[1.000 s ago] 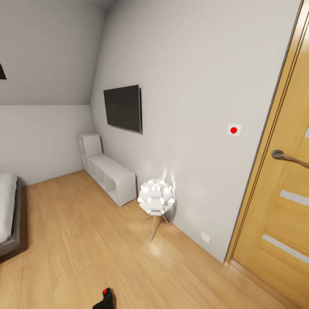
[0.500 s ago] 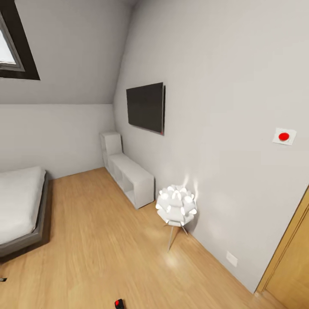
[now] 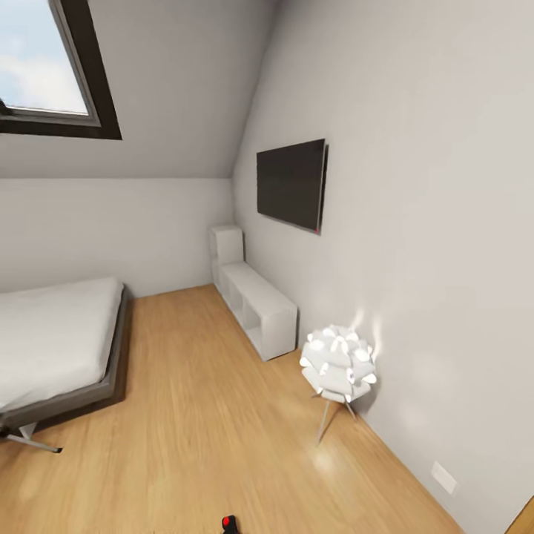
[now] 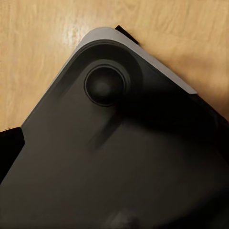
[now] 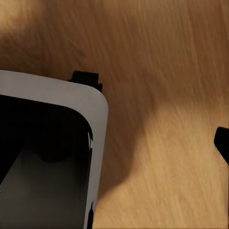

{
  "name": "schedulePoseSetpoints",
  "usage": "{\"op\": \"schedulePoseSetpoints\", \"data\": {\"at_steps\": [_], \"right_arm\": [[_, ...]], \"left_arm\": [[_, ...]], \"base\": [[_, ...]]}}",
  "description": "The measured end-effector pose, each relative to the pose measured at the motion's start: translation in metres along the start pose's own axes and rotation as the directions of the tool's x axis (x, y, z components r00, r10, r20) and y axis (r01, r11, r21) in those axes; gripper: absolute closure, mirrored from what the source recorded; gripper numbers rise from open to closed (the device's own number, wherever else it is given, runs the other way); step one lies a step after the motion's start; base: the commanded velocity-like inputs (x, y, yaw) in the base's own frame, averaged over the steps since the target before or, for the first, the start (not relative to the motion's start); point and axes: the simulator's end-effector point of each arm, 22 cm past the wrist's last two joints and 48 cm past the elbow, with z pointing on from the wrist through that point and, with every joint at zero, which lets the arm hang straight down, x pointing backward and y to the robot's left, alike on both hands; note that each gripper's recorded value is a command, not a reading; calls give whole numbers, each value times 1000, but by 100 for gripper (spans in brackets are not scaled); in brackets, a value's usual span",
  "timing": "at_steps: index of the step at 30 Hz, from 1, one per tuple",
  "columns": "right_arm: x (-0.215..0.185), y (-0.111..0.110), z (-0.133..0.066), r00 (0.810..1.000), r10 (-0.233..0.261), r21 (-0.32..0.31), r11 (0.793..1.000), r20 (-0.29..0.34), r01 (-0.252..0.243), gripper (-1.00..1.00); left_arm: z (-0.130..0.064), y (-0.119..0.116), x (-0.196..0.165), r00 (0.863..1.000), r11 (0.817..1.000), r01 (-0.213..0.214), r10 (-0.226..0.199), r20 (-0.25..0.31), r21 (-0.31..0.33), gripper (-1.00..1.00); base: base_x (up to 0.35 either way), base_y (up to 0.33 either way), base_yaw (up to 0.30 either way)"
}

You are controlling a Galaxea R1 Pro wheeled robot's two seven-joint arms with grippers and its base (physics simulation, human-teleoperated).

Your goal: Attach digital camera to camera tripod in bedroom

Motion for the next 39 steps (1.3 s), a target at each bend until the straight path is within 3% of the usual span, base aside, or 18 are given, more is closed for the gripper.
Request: {"op": "schedulePoseSetpoints", "data": {"at_steps": [13, 39], "right_arm": [[2, 1, 0, 1000, 1, -1, 1000, -5, -1, -100], [2, 0, 0, 1000, 2, 0, 1000, -6, -2, -100]], "left_arm": [[0, 0, 3, 1000, 1000, -4, 4, -6, 0, -100], [0, 0, 2, 1000, 1000, -24, 24, -7, 0, -100]], "base": [[1, -82, 259], [0, -273, 16]]}}
